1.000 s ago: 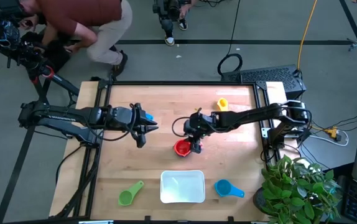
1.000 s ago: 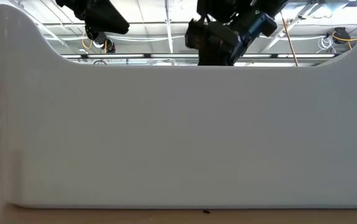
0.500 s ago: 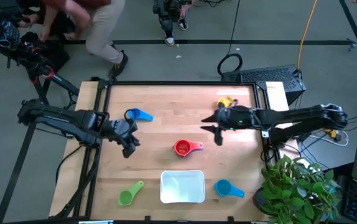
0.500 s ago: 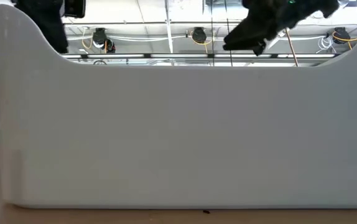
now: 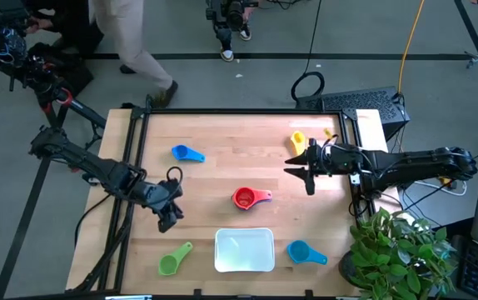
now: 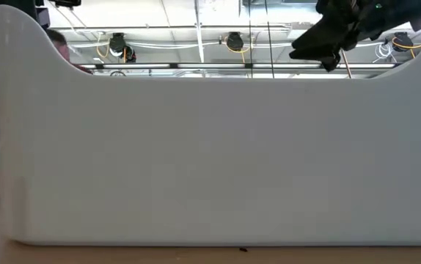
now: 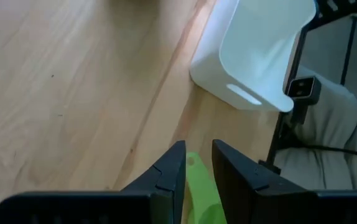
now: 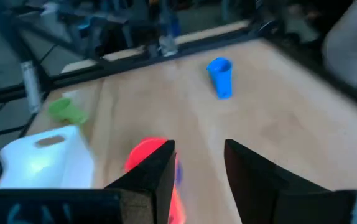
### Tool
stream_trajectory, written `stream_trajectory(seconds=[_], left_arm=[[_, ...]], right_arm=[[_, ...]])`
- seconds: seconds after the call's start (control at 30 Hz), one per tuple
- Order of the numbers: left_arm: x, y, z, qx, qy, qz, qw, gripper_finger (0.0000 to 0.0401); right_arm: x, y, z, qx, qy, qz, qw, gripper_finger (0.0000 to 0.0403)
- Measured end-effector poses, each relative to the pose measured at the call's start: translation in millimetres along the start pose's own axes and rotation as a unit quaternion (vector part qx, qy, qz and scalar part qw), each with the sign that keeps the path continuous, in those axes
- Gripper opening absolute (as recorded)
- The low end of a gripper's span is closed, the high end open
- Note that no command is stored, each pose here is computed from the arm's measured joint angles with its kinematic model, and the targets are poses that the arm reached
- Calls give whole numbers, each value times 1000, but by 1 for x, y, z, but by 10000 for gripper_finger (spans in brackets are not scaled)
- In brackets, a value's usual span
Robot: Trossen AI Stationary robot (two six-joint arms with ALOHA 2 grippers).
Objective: Nest measuring cups in basket
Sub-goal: Stack the light blue measuring cup on top of the red measuring cup
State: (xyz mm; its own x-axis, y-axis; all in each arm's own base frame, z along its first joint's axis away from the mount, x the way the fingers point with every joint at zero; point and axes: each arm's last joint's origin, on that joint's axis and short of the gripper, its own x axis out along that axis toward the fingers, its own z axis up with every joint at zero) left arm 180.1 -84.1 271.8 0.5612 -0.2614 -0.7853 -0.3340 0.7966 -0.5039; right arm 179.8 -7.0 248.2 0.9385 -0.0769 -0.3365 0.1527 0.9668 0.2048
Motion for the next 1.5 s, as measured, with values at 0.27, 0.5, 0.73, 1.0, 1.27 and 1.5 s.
stream_trajectory(seconds=[0.27,0.5,0.73,1.0,1.27,1.5], left_arm=[[2,-4,0,26,-34,14,999,81],[1,-6,6,87,-101,38,990,81],[1,-8,9,122,-127,40,984,81],[1,-8,9,131,-136,49,981,81],[1,-8,9,137,-135,50,980,81],[1,-8,9,138,-135,51,980,81]], right_arm=[[11,19,-41,70,210,65,973,132],[19,46,-59,80,330,62,938,132],[20,80,-52,62,407,63,909,132],[24,105,-64,61,461,45,884,132],[36,125,-81,83,471,60,876,132],[36,133,-86,98,472,61,874,132]])
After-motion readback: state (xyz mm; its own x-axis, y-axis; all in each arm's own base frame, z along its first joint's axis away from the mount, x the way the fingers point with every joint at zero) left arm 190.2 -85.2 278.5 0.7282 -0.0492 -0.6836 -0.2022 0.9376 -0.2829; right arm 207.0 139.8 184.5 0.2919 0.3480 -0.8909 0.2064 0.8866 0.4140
